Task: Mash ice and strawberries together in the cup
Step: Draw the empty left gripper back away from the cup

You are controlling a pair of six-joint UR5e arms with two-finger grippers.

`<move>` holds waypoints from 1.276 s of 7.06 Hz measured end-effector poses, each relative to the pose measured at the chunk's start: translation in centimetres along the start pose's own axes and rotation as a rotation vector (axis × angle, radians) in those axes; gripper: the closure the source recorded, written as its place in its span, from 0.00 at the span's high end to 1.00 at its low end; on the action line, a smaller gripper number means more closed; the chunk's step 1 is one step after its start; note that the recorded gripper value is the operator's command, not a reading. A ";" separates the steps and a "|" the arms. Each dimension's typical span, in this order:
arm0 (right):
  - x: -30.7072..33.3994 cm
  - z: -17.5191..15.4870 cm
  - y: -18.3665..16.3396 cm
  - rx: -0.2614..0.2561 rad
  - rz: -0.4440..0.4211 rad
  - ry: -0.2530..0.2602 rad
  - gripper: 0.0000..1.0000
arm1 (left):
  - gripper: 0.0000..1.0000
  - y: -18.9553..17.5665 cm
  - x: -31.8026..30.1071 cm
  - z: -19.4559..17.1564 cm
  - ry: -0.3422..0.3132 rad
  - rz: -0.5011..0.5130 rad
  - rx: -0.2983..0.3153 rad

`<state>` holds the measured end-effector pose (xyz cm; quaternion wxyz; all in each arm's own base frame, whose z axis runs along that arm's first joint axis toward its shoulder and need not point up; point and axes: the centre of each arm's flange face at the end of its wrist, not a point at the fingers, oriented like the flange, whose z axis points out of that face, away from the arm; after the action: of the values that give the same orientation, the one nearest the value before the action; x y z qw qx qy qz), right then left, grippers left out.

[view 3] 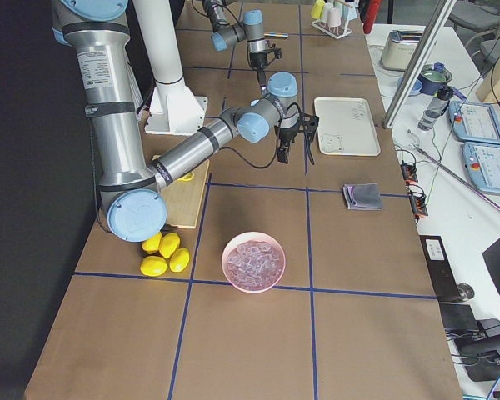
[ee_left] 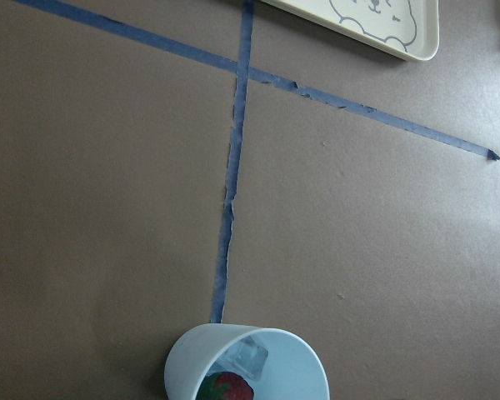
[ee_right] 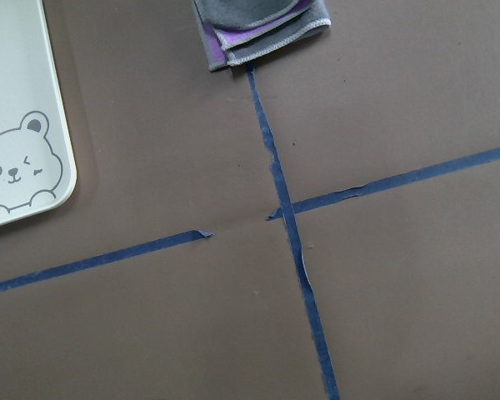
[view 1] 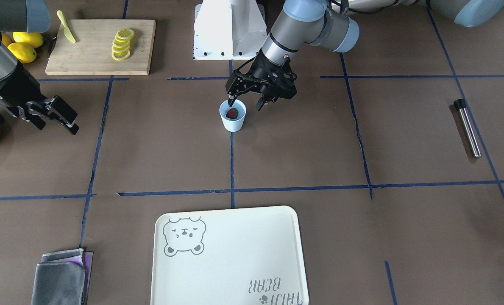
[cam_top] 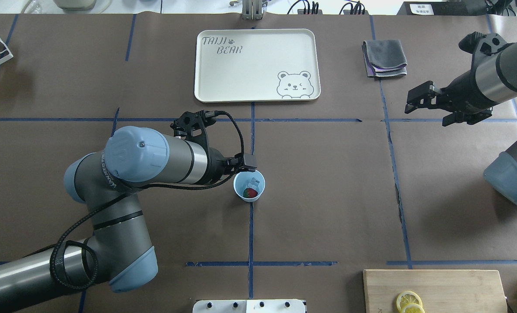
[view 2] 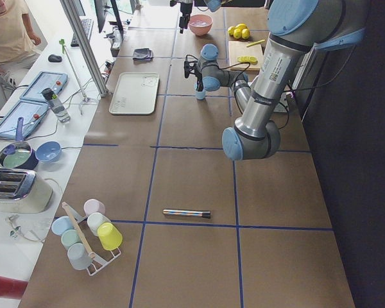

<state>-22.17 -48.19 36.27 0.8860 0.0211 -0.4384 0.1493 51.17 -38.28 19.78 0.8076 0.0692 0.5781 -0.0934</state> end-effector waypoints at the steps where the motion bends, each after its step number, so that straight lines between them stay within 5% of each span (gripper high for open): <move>1: 1.1 -0.4 -0.6 -0.008 -0.013 0.000 0.99 | 0.89 -0.5 -2.3 -0.9 -0.020 0.036 0.000; 4: 6.4 -2.0 -2.8 -0.018 -0.065 0.013 0.99 | 0.89 -6.0 -16.5 -4.7 -0.181 0.187 -0.047; 7: 12.0 -2.8 -5.8 0.001 -0.134 0.055 0.99 | 0.89 -11.1 -35.2 -14.7 -0.338 0.352 -0.122; 9: 13.5 -3.3 -6.8 0.007 -0.149 0.060 0.99 | 0.90 -14.0 -47.2 -20.5 -0.406 0.345 -0.159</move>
<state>-9.97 -50.83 45.45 0.9073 0.0522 -0.4084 0.0853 14.21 -44.04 57.77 0.9139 0.0829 0.3895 0.0794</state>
